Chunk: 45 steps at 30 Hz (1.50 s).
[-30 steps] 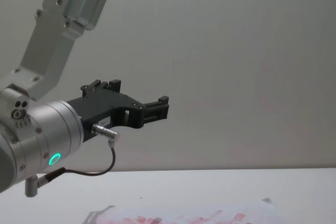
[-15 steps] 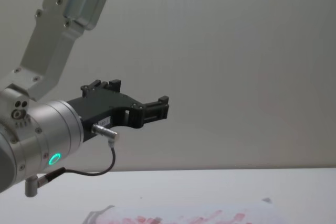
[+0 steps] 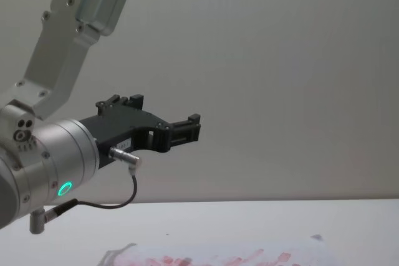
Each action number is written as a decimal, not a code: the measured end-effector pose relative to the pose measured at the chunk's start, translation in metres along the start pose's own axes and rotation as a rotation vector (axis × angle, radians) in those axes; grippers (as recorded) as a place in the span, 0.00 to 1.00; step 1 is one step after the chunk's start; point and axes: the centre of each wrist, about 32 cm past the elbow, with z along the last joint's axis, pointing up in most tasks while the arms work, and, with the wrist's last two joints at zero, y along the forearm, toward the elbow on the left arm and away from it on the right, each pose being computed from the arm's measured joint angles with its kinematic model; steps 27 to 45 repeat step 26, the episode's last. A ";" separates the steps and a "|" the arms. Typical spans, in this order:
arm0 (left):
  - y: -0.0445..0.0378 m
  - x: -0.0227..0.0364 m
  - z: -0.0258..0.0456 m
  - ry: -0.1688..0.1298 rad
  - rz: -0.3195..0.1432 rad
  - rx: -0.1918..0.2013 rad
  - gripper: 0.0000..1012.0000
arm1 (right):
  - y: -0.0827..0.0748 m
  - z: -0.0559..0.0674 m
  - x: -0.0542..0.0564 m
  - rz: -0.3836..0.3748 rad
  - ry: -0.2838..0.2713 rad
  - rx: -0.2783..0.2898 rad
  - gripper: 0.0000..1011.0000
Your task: Use the one hand to pick up the stamp and affix it onto the A4 paper.
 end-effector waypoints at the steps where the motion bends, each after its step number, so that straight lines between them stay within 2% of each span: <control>1: 0.0000 0.0000 0.0000 0.000 0.000 0.000 0.99 | 0.000 0.000 0.000 0.000 -0.001 -0.001 0.22; 3: 0.0000 0.0000 0.0000 0.000 0.000 0.000 0.99 | 0.001 0.000 0.000 0.000 -0.003 -0.003 0.23; 6: 0.0000 0.0000 0.0000 0.000 0.000 0.000 0.99 | 0.002 -0.001 0.000 0.001 -0.005 -0.007 0.35; 9: 0.0000 0.0000 0.0000 0.000 0.000 0.000 0.99 | 0.003 -0.001 0.000 0.000 -0.008 -0.010 0.41; 13: 0.0000 0.0000 0.0000 0.000 0.000 0.000 0.99 | 0.005 -0.002 0.001 0.001 -0.010 -0.013 0.55; 14: 0.0000 0.0000 0.0000 0.000 0.000 0.000 0.99 | 0.005 -0.002 0.001 0.001 -0.010 -0.013 0.55; 17: 0.0000 0.0000 0.0000 0.000 0.000 0.000 0.99 | 0.005 -0.002 0.001 0.001 -0.012 -0.015 0.67; 26: 0.0000 0.0000 0.0000 0.000 0.000 0.000 0.99 | 0.006 -0.002 0.001 0.001 -0.014 -0.017 0.92; 45: 0.0000 0.0000 0.0000 0.000 0.000 0.000 0.99 | 0.006 -0.002 0.001 0.001 -0.014 -0.017 0.92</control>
